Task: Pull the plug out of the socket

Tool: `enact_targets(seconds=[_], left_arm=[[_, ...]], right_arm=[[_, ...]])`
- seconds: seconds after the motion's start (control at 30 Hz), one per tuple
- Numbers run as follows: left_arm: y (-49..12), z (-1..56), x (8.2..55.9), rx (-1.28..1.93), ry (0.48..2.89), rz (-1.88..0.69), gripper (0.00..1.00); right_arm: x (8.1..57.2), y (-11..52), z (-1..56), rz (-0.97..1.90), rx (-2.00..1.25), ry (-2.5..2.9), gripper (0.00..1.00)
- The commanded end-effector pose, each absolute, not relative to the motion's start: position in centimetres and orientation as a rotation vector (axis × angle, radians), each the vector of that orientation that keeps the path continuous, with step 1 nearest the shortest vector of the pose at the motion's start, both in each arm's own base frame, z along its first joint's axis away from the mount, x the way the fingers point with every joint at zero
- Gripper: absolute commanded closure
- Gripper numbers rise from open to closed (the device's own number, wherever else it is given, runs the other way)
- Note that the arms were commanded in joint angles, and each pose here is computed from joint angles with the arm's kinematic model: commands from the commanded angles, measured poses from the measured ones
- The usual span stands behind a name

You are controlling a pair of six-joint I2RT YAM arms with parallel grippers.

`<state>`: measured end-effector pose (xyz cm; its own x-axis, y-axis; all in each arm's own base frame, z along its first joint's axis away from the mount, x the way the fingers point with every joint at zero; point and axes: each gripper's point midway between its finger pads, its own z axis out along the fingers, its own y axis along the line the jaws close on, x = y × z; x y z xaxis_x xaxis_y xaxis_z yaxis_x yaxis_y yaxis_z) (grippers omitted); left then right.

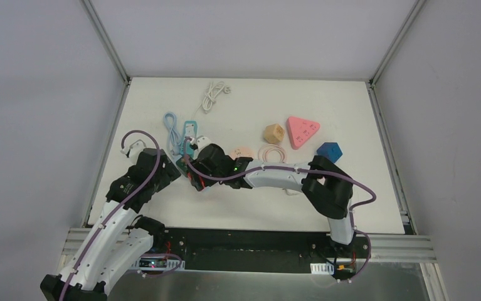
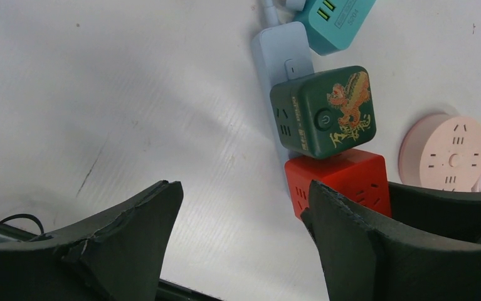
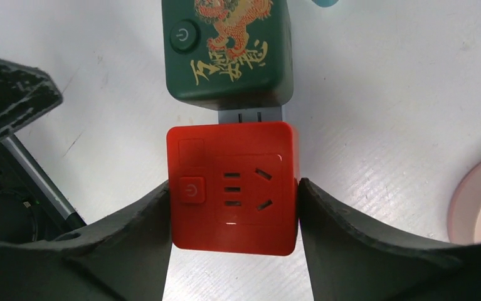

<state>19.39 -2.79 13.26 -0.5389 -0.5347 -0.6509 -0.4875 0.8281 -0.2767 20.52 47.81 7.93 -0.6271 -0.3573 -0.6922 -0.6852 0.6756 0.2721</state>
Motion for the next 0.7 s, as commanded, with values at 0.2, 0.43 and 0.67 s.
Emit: enact_targets(seconds=[0.2, 0.43, 0.67], left_arm=[[-8.4, 11.8, 21.6, -0.678, 2.262, -0.432, 0.21], [-10.4, 11.1, 22.4, -0.641, 2.259, -0.558, 0.21], [-9.8, 10.3, 22.9, -0.635, 2.257, -0.508, 0.22]], right_arm=[[19.1, 44.1, 10.2, 0.694, -0.872, 2.165, 0.55], [18.6, 43.7, 9.8, 0.691, -0.919, 2.177, 0.41], [19.6, 44.2, 8.6, 0.605, -0.913, 2.201, 0.23]])
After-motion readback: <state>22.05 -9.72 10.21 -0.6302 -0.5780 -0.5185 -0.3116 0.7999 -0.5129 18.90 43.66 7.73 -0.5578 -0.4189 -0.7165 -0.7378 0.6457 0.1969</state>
